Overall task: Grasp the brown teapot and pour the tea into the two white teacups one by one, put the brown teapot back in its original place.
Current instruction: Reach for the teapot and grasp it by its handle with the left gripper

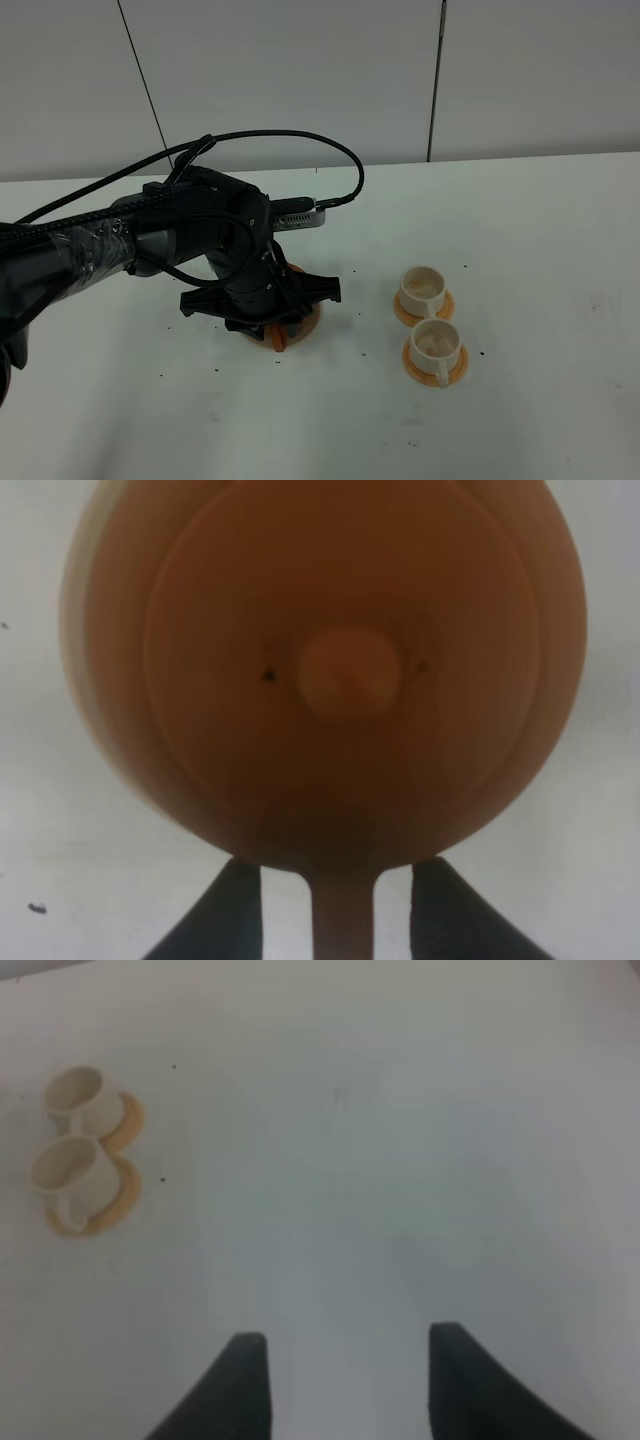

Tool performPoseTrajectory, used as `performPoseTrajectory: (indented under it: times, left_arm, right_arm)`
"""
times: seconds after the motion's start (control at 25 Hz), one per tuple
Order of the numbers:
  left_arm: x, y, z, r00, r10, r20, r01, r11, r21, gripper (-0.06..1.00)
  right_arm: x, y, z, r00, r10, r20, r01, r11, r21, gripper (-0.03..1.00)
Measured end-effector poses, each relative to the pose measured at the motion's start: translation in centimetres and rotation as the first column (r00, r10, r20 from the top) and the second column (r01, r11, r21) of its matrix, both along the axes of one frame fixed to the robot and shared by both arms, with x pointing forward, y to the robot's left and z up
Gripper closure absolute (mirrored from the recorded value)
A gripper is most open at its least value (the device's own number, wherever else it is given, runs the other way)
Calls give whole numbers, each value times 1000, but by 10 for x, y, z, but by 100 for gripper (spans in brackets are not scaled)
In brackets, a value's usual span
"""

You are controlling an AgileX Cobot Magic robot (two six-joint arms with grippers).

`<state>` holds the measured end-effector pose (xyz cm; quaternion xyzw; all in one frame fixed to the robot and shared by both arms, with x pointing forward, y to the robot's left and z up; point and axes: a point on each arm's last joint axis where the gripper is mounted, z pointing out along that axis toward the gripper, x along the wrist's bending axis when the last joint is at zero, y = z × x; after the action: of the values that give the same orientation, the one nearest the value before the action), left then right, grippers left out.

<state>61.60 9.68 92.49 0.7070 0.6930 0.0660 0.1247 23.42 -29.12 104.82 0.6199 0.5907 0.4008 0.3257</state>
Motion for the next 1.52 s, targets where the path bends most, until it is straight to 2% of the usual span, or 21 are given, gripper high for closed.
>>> performPoseTrajectory:
  times: [0.52,0.76,1.12,1.52]
  left_arm:
    - [3,-2,5,1000,1,5,-1,1000,-15,54]
    - [2,-2,5,1000,0,5,0,1000,-12,60]
    - [2,-2,5,1000,-1,5,2,1000,-10,76]
    - [4,-2,6,1000,-12,24,12,1000,-3,77]
  right_arm:
    - [0,0,0,1000,0,0,0,1000,0,61]
    - [0,0,0,1000,0,0,0,1000,0,61]
    - [0,0,0,1000,0,0,0,1000,0,61]
    - [0,0,0,1000,0,0,0,1000,0,61]
